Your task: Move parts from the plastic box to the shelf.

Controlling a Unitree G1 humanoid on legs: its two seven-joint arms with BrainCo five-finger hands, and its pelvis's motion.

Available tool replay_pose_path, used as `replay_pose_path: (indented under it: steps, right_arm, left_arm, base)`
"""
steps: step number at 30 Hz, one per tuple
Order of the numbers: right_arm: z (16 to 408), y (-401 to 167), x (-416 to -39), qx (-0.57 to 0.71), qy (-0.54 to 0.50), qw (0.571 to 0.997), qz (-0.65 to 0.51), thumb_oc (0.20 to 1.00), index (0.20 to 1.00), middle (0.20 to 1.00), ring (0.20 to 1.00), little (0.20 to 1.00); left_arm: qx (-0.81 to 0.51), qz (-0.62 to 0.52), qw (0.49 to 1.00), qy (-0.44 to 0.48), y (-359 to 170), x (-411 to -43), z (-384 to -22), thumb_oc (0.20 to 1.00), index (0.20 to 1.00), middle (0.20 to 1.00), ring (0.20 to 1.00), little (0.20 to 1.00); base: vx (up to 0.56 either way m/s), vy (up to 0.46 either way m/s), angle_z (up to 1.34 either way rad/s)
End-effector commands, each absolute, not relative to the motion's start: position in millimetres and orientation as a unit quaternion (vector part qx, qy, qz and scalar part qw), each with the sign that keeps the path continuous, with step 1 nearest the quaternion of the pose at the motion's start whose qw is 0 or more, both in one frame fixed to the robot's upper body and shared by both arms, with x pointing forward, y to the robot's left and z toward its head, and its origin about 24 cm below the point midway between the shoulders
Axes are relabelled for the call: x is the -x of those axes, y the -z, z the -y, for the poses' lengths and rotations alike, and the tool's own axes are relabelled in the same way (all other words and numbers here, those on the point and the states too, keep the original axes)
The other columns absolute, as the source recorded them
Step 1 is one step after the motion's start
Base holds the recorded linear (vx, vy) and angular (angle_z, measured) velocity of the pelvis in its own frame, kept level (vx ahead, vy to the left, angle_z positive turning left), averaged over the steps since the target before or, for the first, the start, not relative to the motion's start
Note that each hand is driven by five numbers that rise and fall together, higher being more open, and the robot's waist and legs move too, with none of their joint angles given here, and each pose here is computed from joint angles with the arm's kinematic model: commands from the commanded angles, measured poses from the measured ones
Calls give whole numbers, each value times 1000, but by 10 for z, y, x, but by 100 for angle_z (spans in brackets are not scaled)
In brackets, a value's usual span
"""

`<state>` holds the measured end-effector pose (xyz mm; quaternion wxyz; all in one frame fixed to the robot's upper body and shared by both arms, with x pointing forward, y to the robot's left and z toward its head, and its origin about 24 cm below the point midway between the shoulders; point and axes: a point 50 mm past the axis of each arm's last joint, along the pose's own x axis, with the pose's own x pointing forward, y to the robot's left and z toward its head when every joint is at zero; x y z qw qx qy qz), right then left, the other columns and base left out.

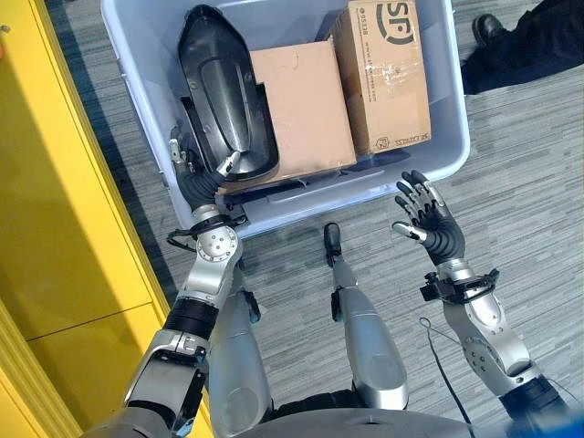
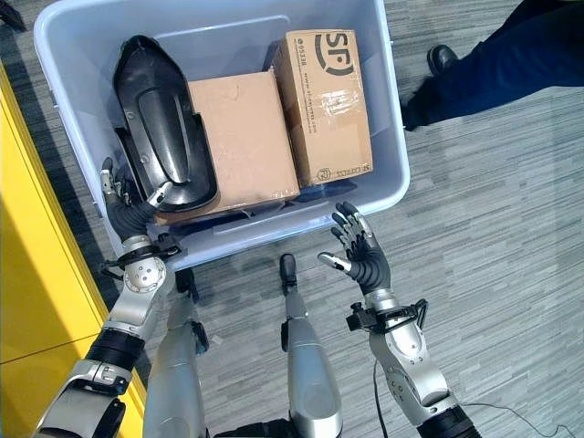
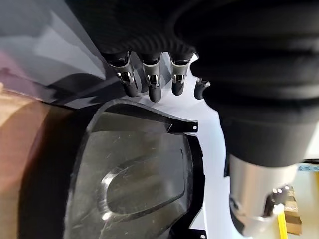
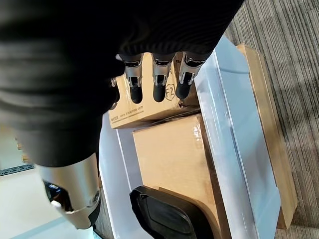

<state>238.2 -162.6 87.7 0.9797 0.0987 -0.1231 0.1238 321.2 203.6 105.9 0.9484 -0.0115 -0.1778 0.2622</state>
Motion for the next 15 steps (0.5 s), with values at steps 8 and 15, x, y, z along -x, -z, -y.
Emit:
replay_pose_path:
  steps: [8, 15]
  right_arm:
    - [1674, -1025, -2352, -107, -136, 972, 159, 1000, 1000, 1000, 1000, 1000]
    - [1688, -1032, -2352, -102, -134, 973, 160, 1000, 1000, 1000, 1000, 1000]
  left_arm:
    - [117, 142, 929, -320, -968, -3295, -2384, 1000, 1000, 1000, 1000, 1000]
    - [126, 136, 926, -330, -970, -3309, -2454, 1000, 1000, 1000, 1000, 1000]
  base:
    - [4, -1, -1]
    - [0, 0, 0]
